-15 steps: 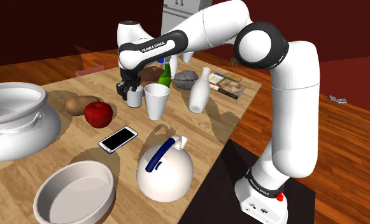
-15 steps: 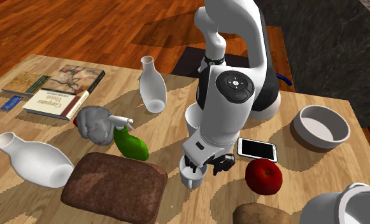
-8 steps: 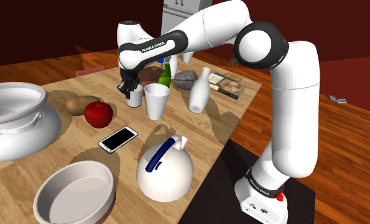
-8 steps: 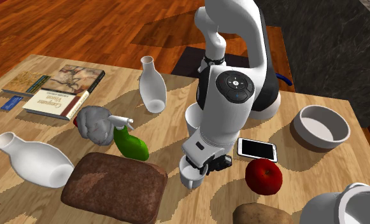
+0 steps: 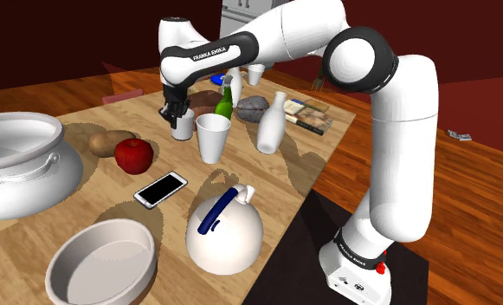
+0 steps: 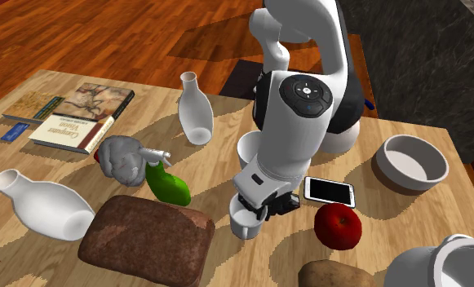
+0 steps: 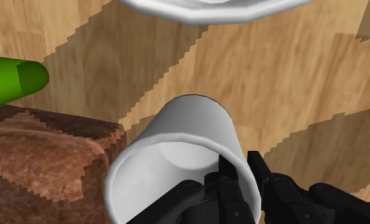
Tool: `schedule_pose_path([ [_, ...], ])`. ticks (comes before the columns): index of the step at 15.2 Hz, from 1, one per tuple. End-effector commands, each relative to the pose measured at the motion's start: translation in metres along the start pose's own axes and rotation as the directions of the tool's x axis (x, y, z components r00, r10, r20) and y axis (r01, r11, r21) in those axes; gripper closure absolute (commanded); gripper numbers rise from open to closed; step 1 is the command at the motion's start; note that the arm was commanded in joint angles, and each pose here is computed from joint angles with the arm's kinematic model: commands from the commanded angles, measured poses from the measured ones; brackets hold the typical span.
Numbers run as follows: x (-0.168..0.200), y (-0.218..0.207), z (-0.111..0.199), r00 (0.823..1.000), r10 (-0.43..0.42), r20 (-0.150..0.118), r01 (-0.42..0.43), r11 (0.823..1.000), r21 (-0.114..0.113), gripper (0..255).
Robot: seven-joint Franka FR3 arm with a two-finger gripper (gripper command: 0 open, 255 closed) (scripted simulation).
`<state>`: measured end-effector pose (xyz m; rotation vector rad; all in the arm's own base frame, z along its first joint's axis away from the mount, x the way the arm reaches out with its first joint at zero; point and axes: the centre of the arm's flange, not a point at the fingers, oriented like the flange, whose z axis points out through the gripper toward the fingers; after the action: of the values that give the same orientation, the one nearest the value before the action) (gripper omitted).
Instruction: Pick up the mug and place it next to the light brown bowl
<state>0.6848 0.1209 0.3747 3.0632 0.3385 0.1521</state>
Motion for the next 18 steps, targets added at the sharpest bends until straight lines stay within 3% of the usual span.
schedule_pose_path([
  [1, 0.001, 0.001, -0.01, 1.0, 0.0, 0.0, 0.0, 1.0, 0.0, 255],
  [18, 0.009, 0.007, -0.099, 1.0, 0.0, 0.0, 0.0, 1.0, 0.0, 255],
])
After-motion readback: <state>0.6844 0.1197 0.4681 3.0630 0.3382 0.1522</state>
